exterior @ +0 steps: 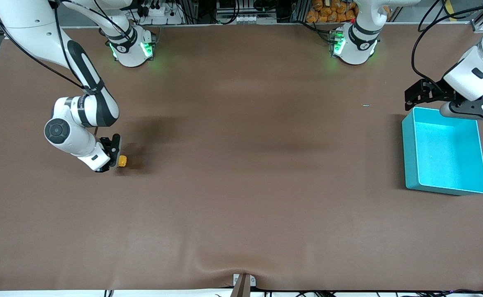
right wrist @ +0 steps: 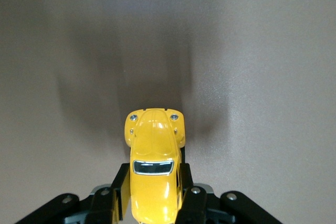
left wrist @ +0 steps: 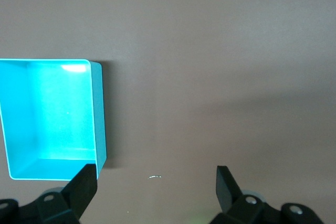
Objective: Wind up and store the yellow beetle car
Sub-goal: 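Close the right gripper around the yellow car's body, then drag the car backward along the table with the right gripper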
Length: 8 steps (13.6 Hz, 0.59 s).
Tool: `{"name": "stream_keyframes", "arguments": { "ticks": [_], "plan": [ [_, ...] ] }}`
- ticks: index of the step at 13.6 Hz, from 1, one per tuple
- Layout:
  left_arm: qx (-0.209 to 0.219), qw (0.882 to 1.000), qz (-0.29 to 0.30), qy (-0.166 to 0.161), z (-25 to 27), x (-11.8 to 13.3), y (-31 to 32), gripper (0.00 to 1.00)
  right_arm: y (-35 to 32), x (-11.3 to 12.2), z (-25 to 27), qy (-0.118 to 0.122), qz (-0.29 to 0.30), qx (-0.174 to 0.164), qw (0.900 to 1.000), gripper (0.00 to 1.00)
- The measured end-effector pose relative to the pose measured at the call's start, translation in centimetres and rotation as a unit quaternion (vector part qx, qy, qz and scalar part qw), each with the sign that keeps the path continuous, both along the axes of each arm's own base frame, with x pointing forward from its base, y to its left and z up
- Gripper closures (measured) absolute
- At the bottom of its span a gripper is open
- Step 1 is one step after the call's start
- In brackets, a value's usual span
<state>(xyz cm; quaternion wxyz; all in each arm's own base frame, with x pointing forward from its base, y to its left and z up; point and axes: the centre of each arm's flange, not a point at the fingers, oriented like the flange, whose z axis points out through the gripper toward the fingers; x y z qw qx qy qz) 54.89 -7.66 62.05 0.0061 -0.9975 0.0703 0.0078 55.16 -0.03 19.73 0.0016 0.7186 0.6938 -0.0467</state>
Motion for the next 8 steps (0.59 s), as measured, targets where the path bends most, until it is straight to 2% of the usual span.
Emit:
{"name": "stream_keyframes", "arguments": {
  "ticks": [8],
  "plan": [
    [0.0, 1.0, 0.0, 0.0, 0.0, 0.0, 0.0, 0.0, -3.1, -0.1, 0.0, 0.001, -0.011, 0.0, 1.0, 0.59]
  ]
}}
